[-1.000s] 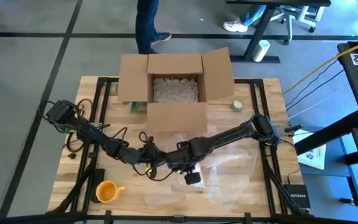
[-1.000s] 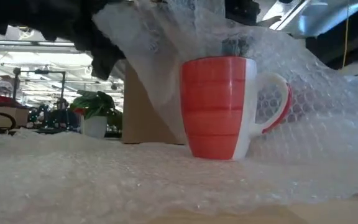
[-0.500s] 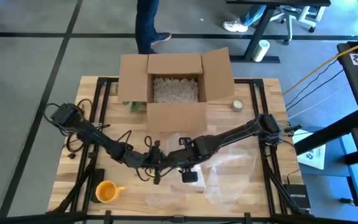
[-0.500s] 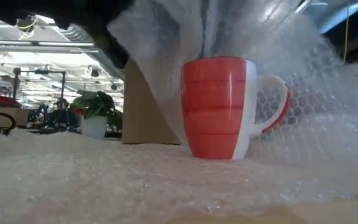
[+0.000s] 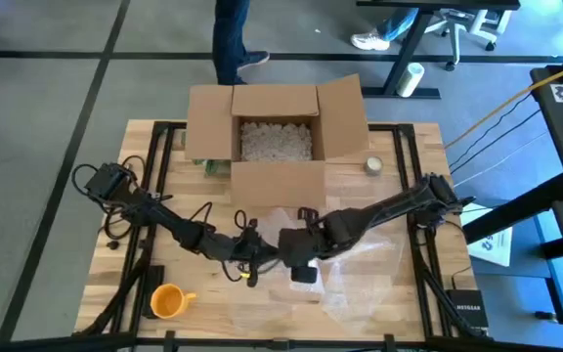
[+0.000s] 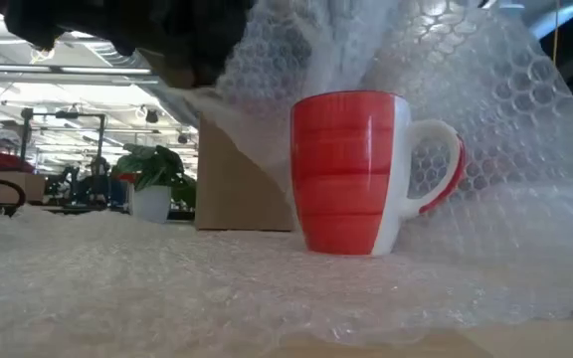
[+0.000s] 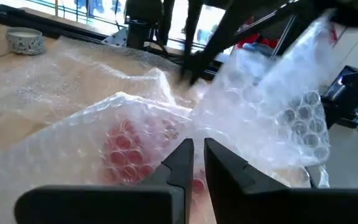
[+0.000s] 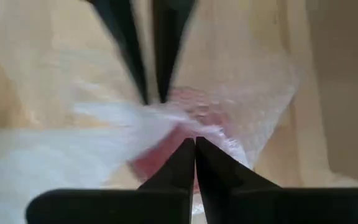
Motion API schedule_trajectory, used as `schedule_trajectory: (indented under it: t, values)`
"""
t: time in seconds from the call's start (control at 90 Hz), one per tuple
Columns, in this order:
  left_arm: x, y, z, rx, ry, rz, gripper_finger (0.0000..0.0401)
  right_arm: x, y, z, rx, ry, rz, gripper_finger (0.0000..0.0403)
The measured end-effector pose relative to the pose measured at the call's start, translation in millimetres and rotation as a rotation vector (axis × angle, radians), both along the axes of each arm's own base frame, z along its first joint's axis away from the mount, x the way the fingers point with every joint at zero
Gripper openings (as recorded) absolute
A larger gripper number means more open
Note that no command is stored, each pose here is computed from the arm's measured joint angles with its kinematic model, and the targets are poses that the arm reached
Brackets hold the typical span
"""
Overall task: Wrap mug
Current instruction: Wrap the red mug with bubble wrap
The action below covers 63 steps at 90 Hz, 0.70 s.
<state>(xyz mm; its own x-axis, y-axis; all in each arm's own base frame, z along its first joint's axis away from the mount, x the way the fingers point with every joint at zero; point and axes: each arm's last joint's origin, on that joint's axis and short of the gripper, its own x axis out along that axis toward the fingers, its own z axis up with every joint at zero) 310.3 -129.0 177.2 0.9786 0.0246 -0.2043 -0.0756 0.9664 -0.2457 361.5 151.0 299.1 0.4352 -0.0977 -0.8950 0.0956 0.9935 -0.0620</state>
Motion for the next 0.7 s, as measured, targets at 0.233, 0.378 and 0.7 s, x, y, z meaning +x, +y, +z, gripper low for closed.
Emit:
schedule_trajectory:
  t: [0.233,0.378,0.7]
  values:
    - [4,8,-5,0.008,0.024,0.026,0.002,-3,21,6,-0.039,-0.114,0.03,0.0]
    - [5,9,-11,-0.003,0.041,0.034,0.002,9,24,-7,0.009,-0.094,0.083,0.0]
    - [0,-1,-10,0.005,0.046,-0.016,0.002,37,-6,-52,0.031,0.087,0.04,0.0]
